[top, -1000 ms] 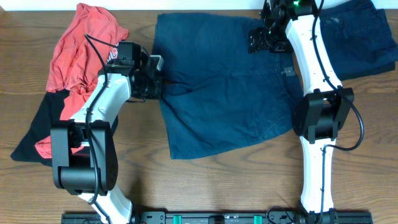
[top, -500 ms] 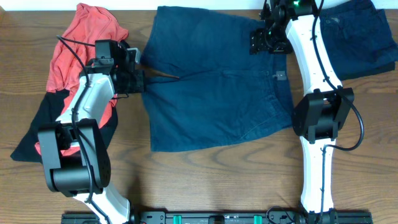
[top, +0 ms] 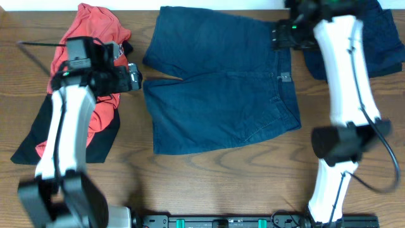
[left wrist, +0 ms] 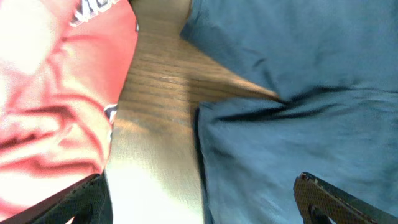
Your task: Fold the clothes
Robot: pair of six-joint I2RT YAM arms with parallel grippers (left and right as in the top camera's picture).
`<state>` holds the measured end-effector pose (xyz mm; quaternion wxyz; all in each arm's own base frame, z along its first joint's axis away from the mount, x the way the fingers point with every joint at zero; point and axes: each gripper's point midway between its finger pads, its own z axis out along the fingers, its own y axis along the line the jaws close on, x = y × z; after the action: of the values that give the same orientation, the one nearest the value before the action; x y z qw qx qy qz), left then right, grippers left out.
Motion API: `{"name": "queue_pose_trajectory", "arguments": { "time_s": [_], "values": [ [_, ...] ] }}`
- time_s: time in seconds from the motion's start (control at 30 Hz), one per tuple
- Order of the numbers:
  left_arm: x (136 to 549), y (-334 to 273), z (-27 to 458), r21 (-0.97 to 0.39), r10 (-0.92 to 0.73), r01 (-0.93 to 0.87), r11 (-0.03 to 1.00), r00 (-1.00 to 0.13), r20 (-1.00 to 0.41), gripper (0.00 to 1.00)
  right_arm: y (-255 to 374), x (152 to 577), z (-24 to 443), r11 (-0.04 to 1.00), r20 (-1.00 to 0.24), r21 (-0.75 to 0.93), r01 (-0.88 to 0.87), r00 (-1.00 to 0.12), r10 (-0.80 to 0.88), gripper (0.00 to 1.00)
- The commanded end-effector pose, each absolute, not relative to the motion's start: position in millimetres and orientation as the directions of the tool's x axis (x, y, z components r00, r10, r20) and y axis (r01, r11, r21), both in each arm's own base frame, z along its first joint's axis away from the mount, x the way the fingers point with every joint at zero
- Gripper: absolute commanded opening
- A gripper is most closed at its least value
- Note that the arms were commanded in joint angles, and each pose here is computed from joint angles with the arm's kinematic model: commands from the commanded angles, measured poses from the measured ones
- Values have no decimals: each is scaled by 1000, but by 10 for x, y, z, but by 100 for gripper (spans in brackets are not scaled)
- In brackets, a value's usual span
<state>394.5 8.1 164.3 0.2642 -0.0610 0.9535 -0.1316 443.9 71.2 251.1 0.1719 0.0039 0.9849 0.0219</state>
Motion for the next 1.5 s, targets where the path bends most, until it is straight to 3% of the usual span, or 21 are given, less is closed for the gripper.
{"name": "queue_pose_trajectory", "arguments": {
  "time_s": [0.0,0.23,0.53,0.77,0.93,1.27,1.47],
  "values": [
    [3759,35,1983,-341,-298,-136,930,-823,-484,98,466,4154,2920,994,-395,-10,104,-914,92,80],
    [3077,-247,1922,-351,-295,-177,920,-900,-321,98,536,3688,3130,994,-385,40,103,-916,111,79],
    [2490,-390,1140,-257,-296,-265,929,-950,-93,98,341,3169,2419,980,-164,-87,180,-973,164,79],
    [2350,-393,465,-240,-299,-270,932,-950,-91,100,361,3120,1727,981,-87,-98,167,-983,159,82],
    [2339,-395,263,-246,-294,-259,934,-949,-114,95,355,3048,1386,981,-45,-109,162,-986,158,82],
    [2398,-441,114,-245,-201,-151,958,-960,-196,83,347,2988,1153,980,-23,-114,160,-987,159,82],
    [2535,-609,117,-241,-127,-63,968,-957,-259,83,352,3014,1150,981,-33,-111,162,-987,159,82]
  ]
}}
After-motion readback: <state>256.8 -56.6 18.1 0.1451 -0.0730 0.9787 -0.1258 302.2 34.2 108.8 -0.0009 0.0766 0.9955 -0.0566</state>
